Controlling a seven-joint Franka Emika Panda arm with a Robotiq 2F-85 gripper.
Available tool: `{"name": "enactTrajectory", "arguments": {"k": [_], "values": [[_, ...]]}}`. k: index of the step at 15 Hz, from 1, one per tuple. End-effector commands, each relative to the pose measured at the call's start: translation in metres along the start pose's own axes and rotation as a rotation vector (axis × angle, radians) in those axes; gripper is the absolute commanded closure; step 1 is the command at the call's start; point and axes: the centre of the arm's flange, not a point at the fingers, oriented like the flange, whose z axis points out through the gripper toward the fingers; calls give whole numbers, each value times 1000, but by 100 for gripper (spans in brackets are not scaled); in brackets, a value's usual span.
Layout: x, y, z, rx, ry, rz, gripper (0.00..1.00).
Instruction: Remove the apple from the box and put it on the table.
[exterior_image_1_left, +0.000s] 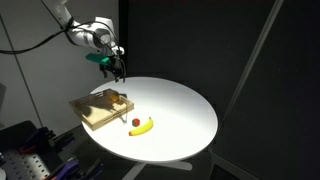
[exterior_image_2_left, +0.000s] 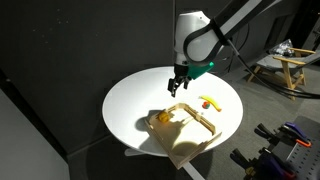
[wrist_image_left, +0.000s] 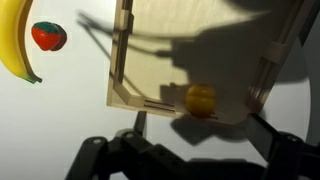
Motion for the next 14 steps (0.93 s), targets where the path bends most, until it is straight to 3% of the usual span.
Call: {"name": "enactTrajectory", "arguments": {"k": [1, 14], "values": [[13, -13, 9, -27, 17, 56, 0], [34, -26, 60, -18, -63, 113, 0]]}}
